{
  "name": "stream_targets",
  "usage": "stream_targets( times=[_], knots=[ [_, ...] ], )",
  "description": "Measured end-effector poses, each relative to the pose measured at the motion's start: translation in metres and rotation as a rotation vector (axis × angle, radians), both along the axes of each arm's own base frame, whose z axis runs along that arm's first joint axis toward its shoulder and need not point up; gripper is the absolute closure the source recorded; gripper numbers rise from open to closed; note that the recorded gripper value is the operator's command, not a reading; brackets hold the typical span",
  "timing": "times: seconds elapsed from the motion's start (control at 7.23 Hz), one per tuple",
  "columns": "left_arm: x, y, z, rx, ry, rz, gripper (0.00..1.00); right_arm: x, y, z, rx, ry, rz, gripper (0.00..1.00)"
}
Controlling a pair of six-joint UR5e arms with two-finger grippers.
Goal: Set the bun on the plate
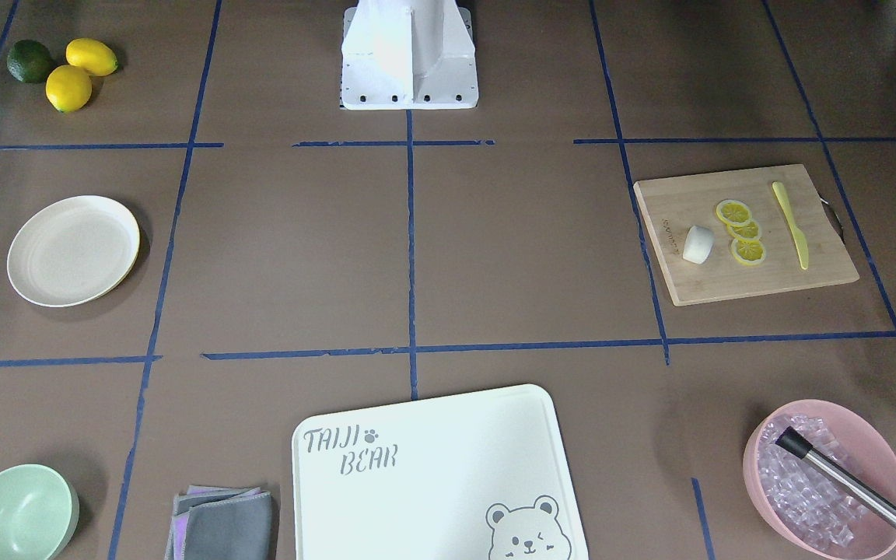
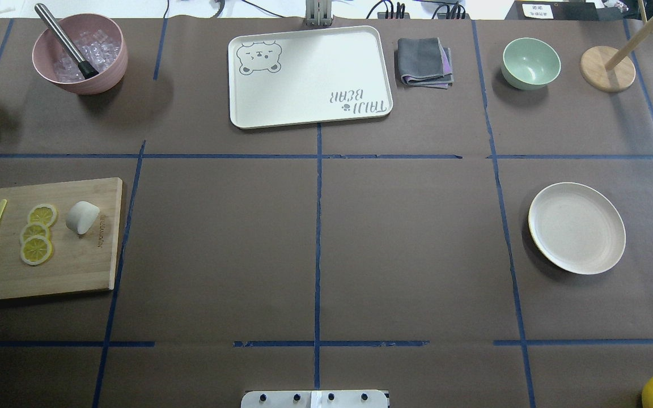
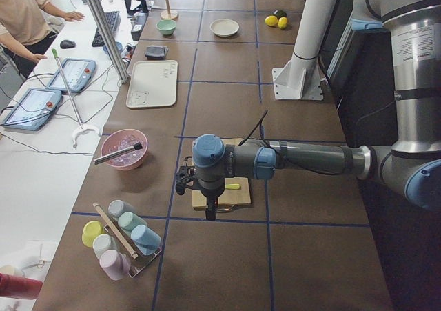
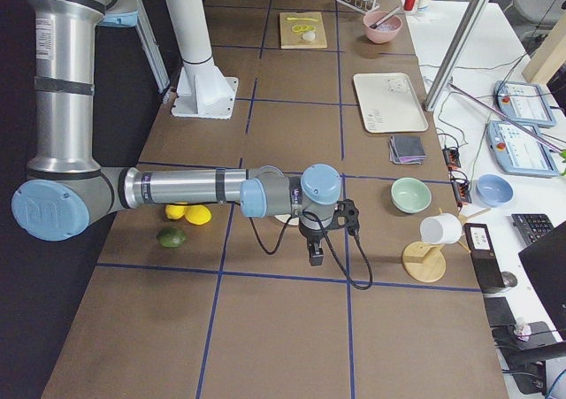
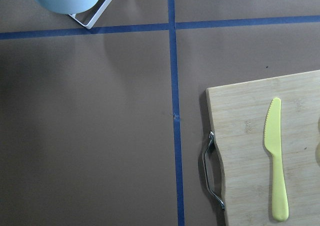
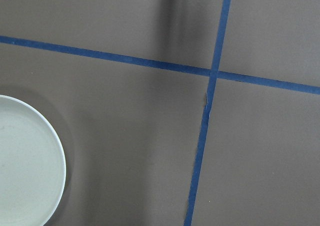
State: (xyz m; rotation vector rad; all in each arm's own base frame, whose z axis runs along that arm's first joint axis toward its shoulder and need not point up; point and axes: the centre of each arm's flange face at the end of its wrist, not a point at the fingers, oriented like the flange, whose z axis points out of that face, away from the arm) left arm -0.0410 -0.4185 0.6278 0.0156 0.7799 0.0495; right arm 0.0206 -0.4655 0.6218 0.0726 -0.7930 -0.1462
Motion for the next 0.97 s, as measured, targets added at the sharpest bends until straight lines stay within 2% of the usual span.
stream_targets(
  times=[0.55, 0.97],
  knots=[
    [0.0, 0.0, 0.0, -0.002, 0.0, 0.0, 0.0, -0.022, 0.003, 0.003, -0.004, -0.004, -0.022, 0.01],
    [0.001, 0.001, 0.002, -0.008, 0.0, 0.001, 0.0, -0.093, 0.024, -0.001, -0.008, -0.077, 0.066, 0.01]
  ],
)
